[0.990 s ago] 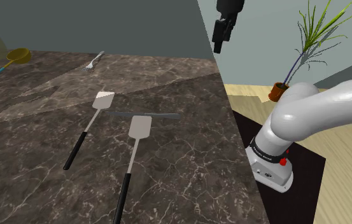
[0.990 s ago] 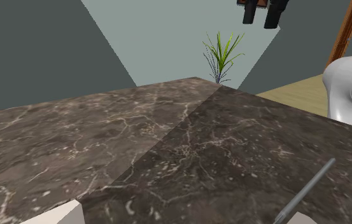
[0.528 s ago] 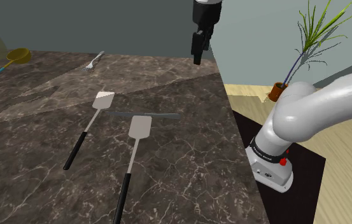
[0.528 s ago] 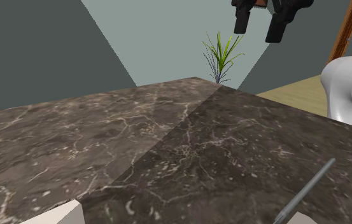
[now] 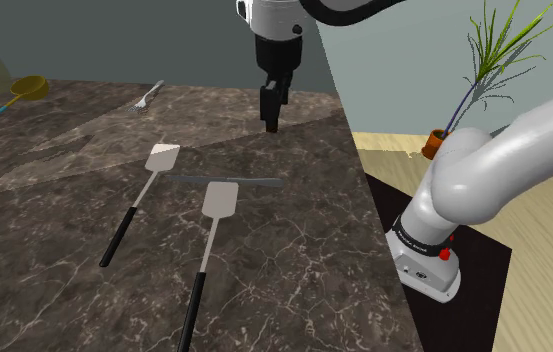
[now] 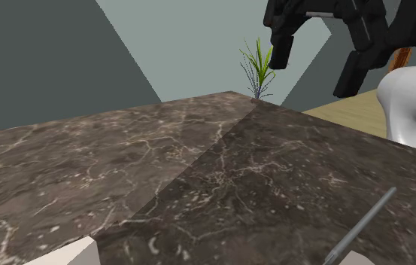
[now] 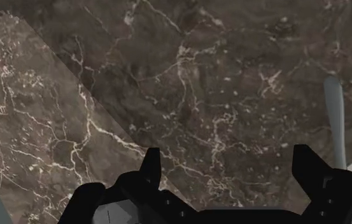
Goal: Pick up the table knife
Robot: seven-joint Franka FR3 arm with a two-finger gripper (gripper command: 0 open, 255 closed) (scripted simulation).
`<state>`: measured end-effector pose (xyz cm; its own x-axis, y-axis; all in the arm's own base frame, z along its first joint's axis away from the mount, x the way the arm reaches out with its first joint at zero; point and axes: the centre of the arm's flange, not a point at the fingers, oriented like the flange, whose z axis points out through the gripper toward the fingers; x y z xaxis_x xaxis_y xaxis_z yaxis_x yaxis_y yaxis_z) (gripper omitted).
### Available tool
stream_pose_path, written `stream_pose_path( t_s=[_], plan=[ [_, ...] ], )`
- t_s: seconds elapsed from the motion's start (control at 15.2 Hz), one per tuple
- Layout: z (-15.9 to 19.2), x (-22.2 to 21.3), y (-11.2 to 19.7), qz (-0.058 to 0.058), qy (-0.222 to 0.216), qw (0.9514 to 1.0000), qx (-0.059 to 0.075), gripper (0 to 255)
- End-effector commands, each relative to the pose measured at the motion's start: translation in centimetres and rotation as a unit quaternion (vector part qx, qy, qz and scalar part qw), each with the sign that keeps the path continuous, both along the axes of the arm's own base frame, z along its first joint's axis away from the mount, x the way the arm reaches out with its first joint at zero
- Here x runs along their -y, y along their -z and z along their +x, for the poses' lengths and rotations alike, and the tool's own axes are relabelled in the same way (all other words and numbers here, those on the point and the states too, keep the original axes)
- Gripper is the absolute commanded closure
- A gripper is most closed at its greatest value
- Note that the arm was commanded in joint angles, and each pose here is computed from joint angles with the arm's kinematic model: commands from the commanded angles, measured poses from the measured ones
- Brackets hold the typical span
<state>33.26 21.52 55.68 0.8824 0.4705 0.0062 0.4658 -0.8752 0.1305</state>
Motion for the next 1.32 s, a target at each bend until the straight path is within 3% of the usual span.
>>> stream_pose_path(
  t_s=[0.0, 0.59, 1.19, 1.25],
  plan=[
    [0.2, -2.4, 0.8, 0.0, -0.02, 0.9998, 0.001, 0],
    [-0.4, -12.9, 4.0, 0.001, -0.104, 0.9945, 0.005, 0],
    [-0.4, -12.9, 8.0, 0.001, -0.104, 0.9945, 0.005, 0],
    [-0.4, -13.0, 8.0, 0.001, -0.104, 0.9946, 0.005, 255]
  ],
)
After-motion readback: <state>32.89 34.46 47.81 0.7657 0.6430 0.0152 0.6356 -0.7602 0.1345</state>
